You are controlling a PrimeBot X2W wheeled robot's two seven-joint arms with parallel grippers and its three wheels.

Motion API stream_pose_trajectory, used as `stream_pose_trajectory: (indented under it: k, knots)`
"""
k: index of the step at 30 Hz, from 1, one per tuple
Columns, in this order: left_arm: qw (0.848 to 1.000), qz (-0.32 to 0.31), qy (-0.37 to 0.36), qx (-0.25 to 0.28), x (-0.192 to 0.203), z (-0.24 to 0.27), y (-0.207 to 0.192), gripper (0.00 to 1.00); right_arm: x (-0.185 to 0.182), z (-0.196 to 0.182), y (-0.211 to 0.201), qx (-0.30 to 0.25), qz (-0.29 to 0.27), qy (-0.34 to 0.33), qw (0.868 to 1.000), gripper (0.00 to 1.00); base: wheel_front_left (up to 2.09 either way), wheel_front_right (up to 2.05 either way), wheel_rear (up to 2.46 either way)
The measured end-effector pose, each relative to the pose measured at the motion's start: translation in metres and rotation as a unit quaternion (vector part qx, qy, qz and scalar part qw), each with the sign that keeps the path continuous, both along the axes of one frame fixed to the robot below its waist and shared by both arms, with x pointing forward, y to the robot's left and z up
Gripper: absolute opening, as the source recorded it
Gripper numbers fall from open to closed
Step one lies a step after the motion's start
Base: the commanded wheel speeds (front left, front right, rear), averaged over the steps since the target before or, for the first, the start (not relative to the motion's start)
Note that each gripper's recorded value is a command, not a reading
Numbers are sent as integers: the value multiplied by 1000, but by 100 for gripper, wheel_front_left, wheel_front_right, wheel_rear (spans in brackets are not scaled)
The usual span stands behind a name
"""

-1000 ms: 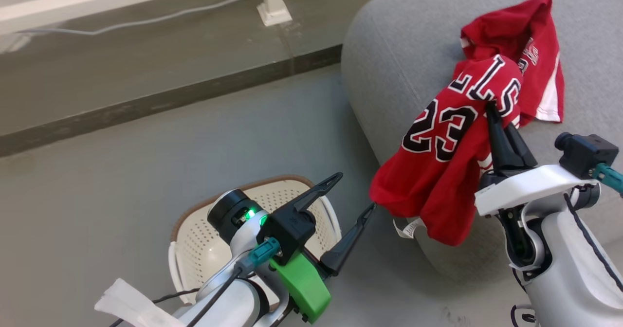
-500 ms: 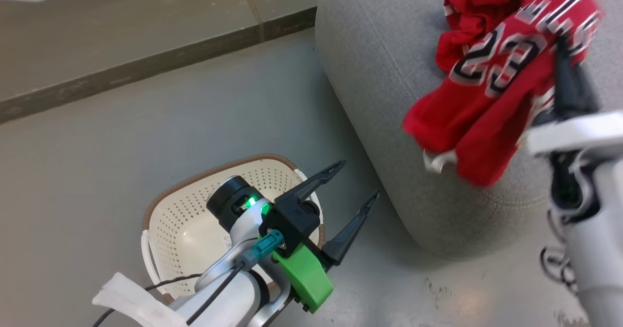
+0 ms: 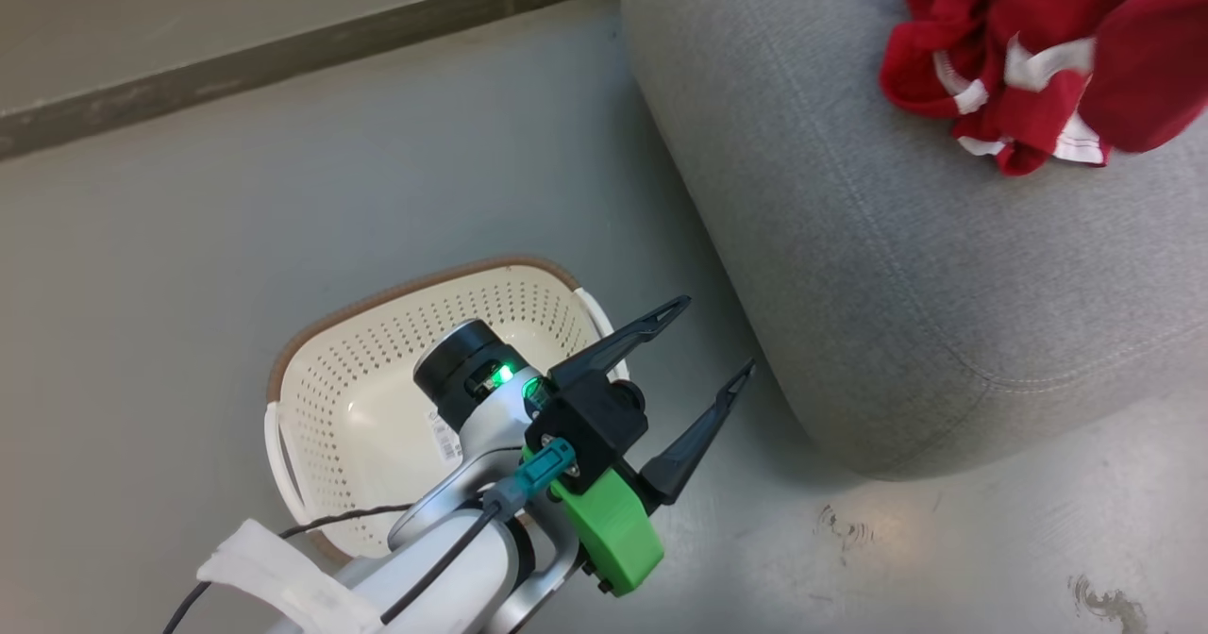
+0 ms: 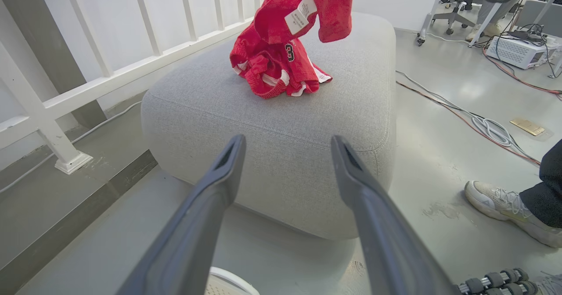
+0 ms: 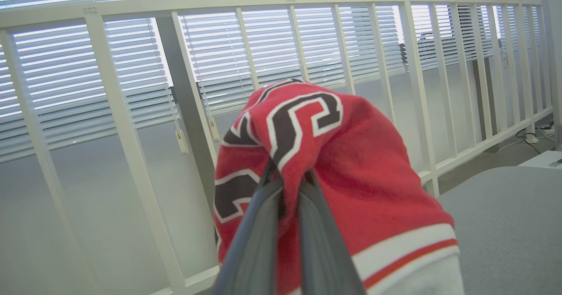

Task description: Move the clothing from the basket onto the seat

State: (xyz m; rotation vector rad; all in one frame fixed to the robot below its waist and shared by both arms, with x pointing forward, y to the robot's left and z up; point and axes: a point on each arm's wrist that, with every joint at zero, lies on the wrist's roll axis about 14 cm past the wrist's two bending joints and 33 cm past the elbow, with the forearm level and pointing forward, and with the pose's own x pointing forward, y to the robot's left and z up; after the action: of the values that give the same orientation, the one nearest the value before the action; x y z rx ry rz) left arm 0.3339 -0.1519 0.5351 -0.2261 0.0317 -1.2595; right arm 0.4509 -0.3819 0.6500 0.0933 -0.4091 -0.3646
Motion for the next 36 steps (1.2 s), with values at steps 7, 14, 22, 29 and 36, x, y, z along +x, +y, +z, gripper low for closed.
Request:
stream_pose_trajectory:
  k: [7, 14, 22, 29, 36]
  knots:
    - [1000, 9, 11, 2, 10, -8, 4, 100, 25, 12, -27, -13, -30, 2, 999, 0, 0, 0, 0]
    - [999, 29, 24, 3, 29, -20, 12, 100, 56, -53, -34, 7, -40, 85, 996, 0, 0, 0, 0]
    - [998, 44, 44, 8, 44, -40, 20, 100, 67, -147, -25, 67, -43, 181, 980, 0, 0, 0, 0]
    - [998, 48, 50, 13, 47, -49, 22, 100, 53, -198, -22, 147, -65, 214, 964, 0, 0, 0, 0]
    - [998, 43, 45, 18, 46, -52, 22, 100, 46, -201, -28, 145, -67, 220, 962, 100, 0, 0, 0]
